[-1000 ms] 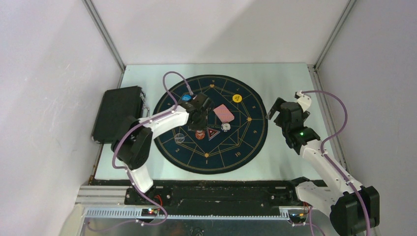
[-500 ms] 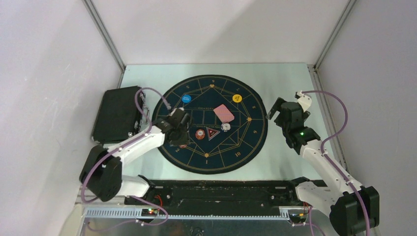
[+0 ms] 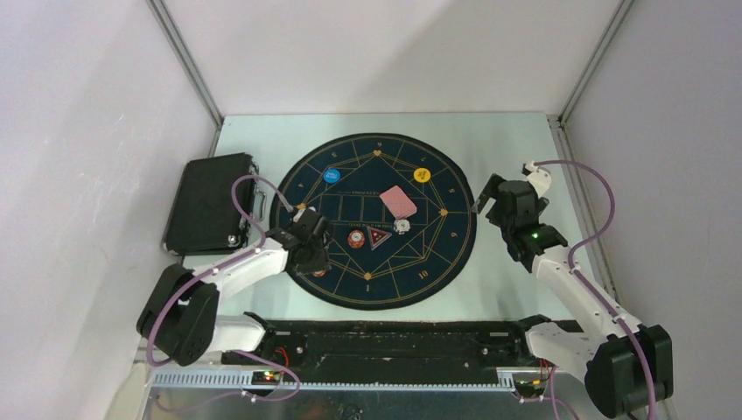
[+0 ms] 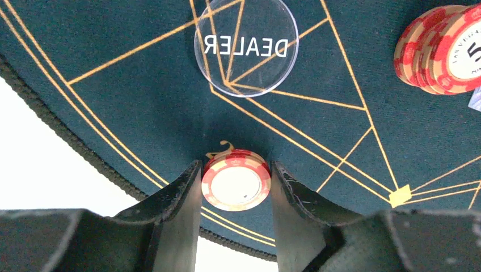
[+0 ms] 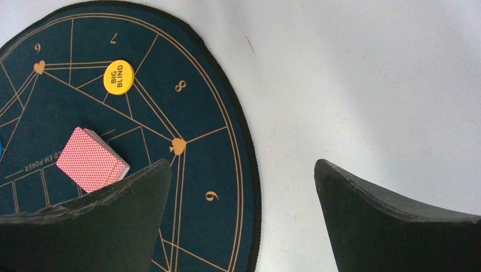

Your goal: Distribute texas hold em gaming equipment

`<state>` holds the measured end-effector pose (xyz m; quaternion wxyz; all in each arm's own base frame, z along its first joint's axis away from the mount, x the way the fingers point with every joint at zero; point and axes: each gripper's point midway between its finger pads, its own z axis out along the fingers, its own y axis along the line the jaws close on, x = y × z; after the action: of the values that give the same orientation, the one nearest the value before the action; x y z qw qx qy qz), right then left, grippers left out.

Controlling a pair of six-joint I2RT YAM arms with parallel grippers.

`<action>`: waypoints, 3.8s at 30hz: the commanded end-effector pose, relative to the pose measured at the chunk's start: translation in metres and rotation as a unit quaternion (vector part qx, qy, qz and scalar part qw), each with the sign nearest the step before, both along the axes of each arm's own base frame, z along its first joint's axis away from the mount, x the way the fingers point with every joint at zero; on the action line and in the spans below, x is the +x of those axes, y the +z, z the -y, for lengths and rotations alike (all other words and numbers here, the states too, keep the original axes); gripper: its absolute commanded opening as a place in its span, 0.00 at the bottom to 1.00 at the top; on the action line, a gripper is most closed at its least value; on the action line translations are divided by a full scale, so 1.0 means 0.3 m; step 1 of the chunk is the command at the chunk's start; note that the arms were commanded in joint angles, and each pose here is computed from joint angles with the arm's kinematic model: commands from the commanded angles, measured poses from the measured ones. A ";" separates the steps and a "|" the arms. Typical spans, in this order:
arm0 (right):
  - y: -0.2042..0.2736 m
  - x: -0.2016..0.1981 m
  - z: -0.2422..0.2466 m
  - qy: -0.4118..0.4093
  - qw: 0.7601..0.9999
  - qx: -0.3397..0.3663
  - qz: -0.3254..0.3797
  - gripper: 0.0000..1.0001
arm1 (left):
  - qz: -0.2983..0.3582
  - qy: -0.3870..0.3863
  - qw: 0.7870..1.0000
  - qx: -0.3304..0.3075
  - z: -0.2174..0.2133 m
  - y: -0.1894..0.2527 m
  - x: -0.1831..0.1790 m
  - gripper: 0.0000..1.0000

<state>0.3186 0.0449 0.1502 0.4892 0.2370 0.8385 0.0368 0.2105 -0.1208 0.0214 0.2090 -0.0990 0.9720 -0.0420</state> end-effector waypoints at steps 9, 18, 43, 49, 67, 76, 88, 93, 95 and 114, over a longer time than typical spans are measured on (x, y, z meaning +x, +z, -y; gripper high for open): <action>0.026 0.019 -0.003 -0.004 1.000 0.014 0.018 1.00 | 0.019 0.014 1.000 0.000 -0.003 0.044 0.030 0.75; 0.029 0.018 0.001 -0.004 1.000 0.015 0.019 1.00 | 0.075 -0.033 0.995 -0.054 0.091 0.204 0.107 1.00; 0.018 0.017 0.032 -0.017 1.000 0.015 0.012 1.00 | 0.021 -0.120 0.992 -0.044 0.331 0.120 0.357 0.93; 0.013 0.020 0.032 -0.017 1.000 0.016 0.010 1.00 | 0.005 -0.114 0.993 -0.019 0.309 0.077 0.350 0.87; 0.003 0.022 0.023 -0.011 1.000 0.020 0.005 1.00 | -0.020 -0.131 0.991 -0.036 0.351 0.030 0.314 0.57; 0.005 0.023 0.025 -0.012 1.000 0.021 0.006 1.00 | -0.012 -0.133 0.990 -0.048 0.372 0.054 0.315 0.36; 0.002 0.023 0.022 -0.010 1.000 0.022 0.004 1.00 | 0.006 -0.122 0.992 -0.031 0.350 0.099 0.331 0.33; -0.001 0.022 0.020 -0.008 1.000 0.023 0.002 1.00 | 0.015 -0.122 0.992 -0.037 0.358 0.119 0.338 0.32; 0.000 0.022 0.020 -0.009 1.000 0.023 0.003 1.00 | 0.016 -0.122 0.992 -0.036 0.357 0.124 0.338 0.32; 0.001 0.021 0.018 -0.007 1.000 0.025 0.003 1.00 | 0.036 -0.111 0.993 -0.020 0.324 0.173 0.350 0.26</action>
<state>0.3208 0.0395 0.1451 0.4768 0.2455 0.8427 0.0479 0.2985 -0.2136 0.0367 0.1845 0.0155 0.9797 -0.0770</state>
